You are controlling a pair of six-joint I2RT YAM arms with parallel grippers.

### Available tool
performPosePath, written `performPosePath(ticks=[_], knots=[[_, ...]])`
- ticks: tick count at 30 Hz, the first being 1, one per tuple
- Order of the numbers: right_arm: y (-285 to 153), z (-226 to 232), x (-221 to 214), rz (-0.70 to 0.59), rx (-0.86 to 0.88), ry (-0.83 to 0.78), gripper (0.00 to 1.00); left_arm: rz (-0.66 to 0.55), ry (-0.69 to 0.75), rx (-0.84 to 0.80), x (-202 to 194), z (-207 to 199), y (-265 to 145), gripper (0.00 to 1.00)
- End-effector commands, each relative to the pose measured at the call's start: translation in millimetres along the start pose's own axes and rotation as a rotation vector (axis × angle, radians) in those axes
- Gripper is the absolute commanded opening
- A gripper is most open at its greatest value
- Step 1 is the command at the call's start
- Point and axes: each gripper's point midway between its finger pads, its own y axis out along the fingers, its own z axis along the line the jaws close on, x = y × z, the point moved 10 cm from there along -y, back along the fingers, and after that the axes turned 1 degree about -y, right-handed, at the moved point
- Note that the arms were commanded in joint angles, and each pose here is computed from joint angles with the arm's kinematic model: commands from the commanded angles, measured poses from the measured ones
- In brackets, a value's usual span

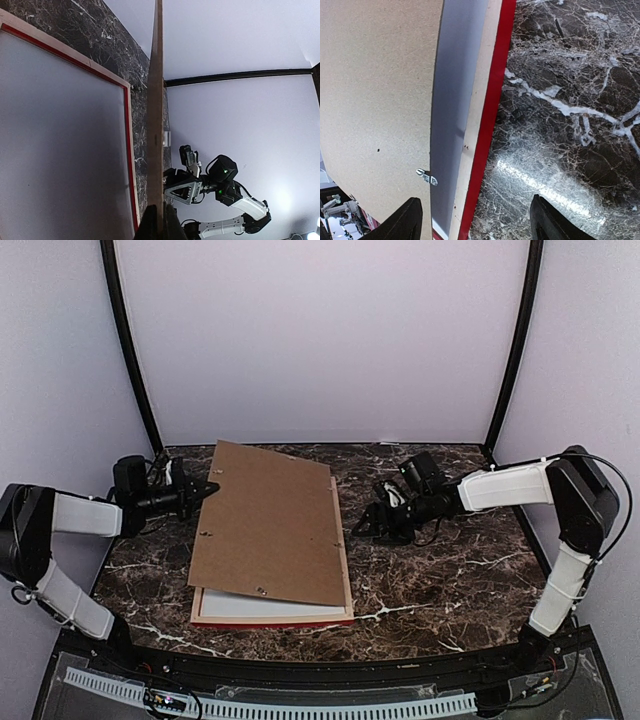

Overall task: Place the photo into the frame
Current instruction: Adjust the backboard.

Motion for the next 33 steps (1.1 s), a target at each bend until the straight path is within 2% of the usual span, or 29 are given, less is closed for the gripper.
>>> performPosePath(ticks=[1, 8, 26, 33], knots=[[2.7, -0.2, -1.8, -0.005, -0.009, -0.024, 0.75, 0.021, 0.019, -0.045, -0.3, 3.6, 6.4, 0.0], [2.1, -2.0, -3.4, -0.001, -0.022, -0.022, 0.75, 0.031, -0.006, -0.011, -1.4, 24.8, 13.1, 0.0], [8.9, -3.9, -1.4, 0.005, -0.013, -0.02, 0.75, 0.024, 0.028, 0.079, -0.9, 40.5, 16.2, 0.0], [24.7, 17.9, 9.5, 0.016, 0.011, -0.071, 0.75, 0.03, 0.021, 0.085, -0.3, 46.4, 18.5, 0.0]])
